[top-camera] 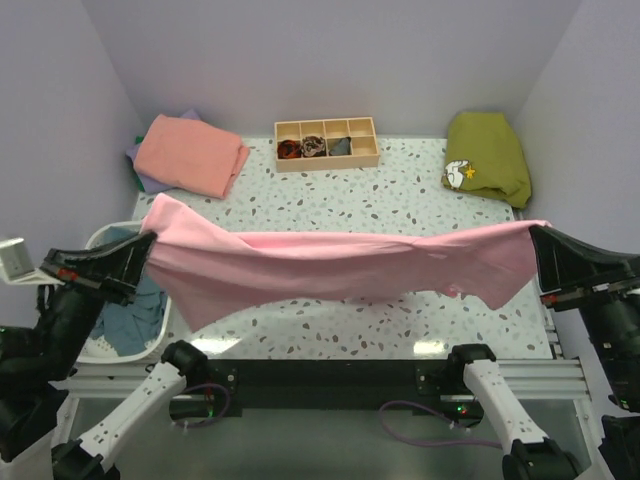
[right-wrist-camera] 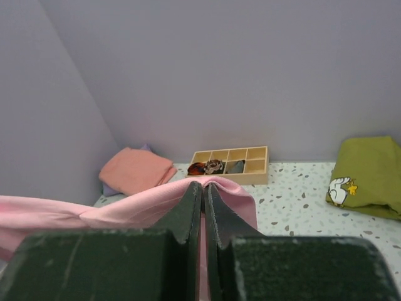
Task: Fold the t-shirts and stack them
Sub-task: Flatten out the tshirt
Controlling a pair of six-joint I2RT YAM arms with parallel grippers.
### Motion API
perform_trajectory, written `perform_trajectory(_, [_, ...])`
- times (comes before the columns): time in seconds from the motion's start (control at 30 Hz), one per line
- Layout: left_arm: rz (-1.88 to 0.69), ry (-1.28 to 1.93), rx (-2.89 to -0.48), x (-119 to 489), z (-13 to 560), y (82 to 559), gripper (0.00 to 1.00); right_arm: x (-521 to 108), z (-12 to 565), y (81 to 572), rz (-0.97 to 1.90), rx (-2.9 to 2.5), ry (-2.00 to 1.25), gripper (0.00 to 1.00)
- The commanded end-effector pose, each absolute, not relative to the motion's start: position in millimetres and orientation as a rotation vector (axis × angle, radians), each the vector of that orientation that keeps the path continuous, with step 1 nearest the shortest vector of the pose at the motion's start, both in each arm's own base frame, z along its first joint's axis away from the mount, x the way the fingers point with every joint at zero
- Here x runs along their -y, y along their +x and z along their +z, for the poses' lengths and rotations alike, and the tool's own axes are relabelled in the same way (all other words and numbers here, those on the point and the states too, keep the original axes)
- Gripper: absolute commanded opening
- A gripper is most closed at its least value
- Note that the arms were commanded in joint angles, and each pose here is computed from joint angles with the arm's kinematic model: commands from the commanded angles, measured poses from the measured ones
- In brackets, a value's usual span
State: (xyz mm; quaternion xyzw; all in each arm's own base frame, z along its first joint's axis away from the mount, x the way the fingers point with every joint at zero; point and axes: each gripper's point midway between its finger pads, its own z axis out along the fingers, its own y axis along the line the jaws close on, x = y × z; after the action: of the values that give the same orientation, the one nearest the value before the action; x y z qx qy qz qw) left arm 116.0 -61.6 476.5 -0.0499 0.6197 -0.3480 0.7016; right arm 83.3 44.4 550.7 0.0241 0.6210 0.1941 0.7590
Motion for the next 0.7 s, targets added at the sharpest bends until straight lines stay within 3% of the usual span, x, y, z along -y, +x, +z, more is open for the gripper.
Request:
perform_trajectory(0.0, [-0.769,-0.150,-1.447,58.6,468.2,112.0,0.00,-50.0,533.2,106.0,0.437,-1.447,0.047,0.00])
perform_trajectory(0.43, [-0.386,-0.393,-1.785,87.9,294.3,268.6,0.00,-46.5,413.0,300.7,0.411,-1.683,0.237,0.00])
perform_trajectory(0.67, [-0.121,-0.485,-1.912,85.4,213.1,319.0,0.00,-44.6,297.5,391.2,0.348,-1.946,0.331,0.00])
